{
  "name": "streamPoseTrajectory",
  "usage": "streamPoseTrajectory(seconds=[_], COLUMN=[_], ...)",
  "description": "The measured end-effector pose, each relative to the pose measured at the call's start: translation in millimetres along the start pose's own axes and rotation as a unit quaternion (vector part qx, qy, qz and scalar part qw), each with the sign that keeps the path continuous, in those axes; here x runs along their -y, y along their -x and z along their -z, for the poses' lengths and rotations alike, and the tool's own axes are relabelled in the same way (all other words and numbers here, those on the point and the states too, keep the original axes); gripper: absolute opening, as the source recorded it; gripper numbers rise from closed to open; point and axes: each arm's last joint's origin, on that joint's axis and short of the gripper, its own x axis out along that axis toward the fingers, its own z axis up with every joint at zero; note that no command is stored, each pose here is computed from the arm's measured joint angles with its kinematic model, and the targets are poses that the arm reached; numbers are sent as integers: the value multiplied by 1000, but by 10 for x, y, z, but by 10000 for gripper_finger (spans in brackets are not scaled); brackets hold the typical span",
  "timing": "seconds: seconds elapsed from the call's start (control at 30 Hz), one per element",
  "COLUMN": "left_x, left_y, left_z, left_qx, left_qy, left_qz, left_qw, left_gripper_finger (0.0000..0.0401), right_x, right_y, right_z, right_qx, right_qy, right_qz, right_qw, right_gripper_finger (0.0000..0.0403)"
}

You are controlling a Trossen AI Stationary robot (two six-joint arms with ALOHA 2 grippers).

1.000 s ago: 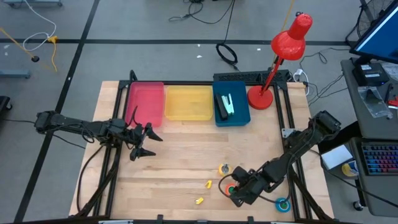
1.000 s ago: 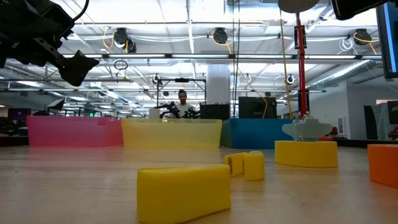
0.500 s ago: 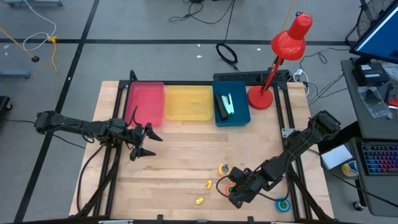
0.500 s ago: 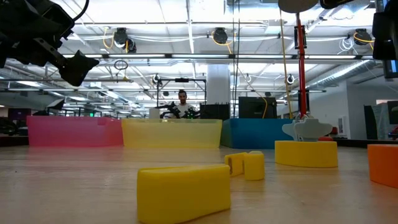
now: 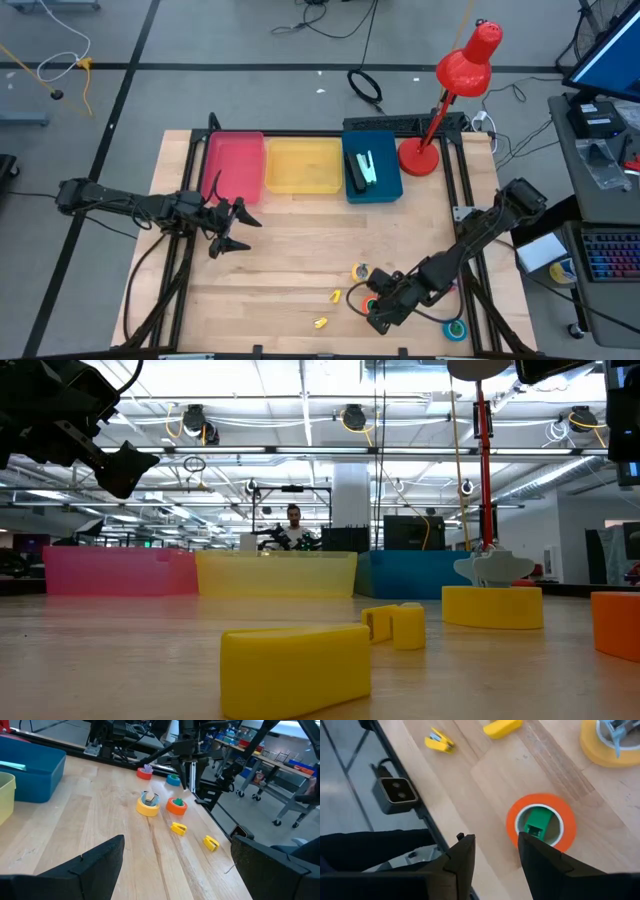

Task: Pick and place Stapler, Stapler remover, tape
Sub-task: Put the left green small stapler into the blue bin

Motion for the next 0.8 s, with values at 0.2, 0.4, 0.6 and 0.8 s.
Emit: streamPoseTrajectory(seconds=[0.2, 0.4, 0.6, 0.8], left_x=[-1, -1, -1, -4], left_y=[0, 0, 0, 0], left_z=[0, -1, -2, 4], left_qx=[1, 1, 1, -2], left_qy=[-1, 0, -1, -2], left_qz=[-2, -2, -2, -3], left_qw=[1000, 1000, 1000, 1000], left_gripper_finger=[363, 363, 363, 363], right_x=[38, 85, 90, 90], right_y=[-107, -111, -112, -113], right_z=[-12, -88, -116, -122], right_qx=[-27, -22, -33, -37], right_qy=[-5, -11, -8, -9], right_qz=[13, 30, 27, 26], right_qw=[1000, 999, 999, 999], right_gripper_finger=[141, 141, 141, 141])
